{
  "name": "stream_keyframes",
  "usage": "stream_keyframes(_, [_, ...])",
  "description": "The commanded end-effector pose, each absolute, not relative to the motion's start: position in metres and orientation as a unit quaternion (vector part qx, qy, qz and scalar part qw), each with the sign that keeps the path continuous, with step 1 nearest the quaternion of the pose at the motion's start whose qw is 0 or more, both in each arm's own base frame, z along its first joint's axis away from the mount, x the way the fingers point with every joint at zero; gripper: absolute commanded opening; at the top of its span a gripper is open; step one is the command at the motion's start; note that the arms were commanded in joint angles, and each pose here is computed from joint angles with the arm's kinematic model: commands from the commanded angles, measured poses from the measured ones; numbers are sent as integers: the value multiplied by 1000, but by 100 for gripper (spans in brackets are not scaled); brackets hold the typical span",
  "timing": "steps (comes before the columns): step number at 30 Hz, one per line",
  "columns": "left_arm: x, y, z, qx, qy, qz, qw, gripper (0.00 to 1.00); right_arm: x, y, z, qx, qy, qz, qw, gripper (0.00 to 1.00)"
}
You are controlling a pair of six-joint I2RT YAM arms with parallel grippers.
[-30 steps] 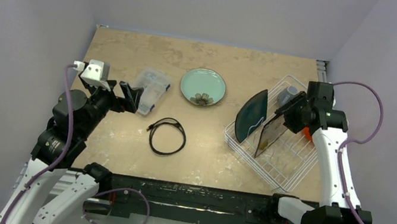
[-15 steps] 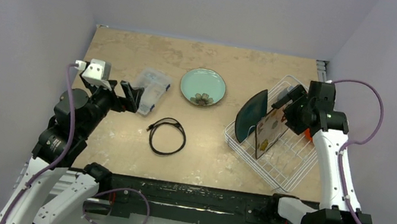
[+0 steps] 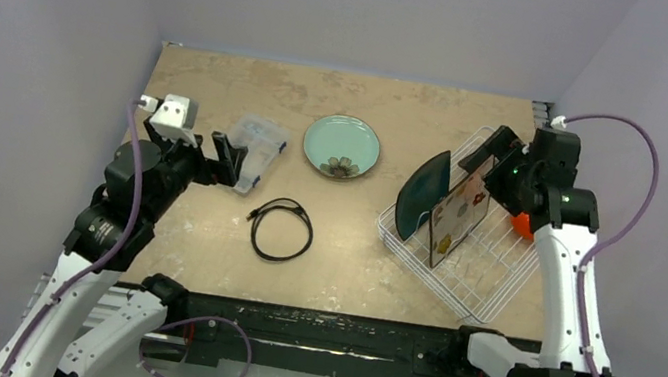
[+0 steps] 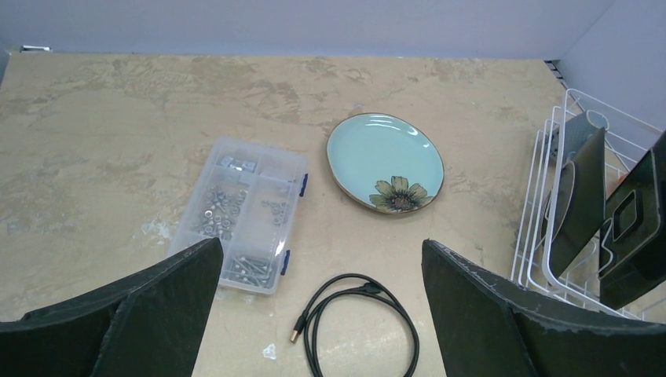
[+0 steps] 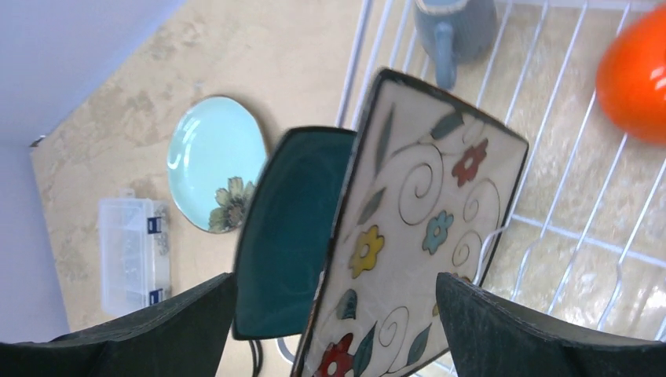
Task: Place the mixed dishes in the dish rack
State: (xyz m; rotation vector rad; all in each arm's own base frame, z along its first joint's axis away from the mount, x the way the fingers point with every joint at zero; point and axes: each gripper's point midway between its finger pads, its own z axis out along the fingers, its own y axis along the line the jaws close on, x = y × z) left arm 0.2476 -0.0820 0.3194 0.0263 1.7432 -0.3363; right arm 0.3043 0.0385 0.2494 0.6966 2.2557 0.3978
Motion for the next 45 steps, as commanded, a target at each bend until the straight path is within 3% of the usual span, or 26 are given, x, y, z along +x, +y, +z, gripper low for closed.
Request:
stream_keyframes(1, [258, -90, 316, 16, 764, -153, 627, 97, 301, 32, 321, 203, 838, 156, 483, 99])
stream_keyframes(10, [273, -136, 281, 79, 797, -223, 556, 100, 263, 67, 351, 101, 790, 240, 555, 99])
stream_keyframes(15, [281, -159, 257, 68, 815, -272, 507, 100, 244, 63, 363, 97, 767, 235, 589, 99])
stream_keyframes(20, [293, -187, 220, -13, 835, -348, 426, 98, 233, 60, 365, 98, 758, 231, 602, 99])
stream_keyframes(25, [317, -210, 187, -155, 803, -430, 383, 90, 227, 59, 371, 99, 748, 231, 615, 99])
stream_keyframes(34, [357, -219, 123, -335, 806, -289, 393, 87, 223, 67, 367, 93, 745, 247, 613, 99])
stream_keyframes(39, [379, -229, 102, -387, 758, -297, 433, 67, 221, 66, 364, 88, 743, 235, 620, 99])
stream_keyframes(45, [397, -251, 81, -394, 750, -300, 439, 61, 218, 72, 358, 73, 745, 236, 620, 99])
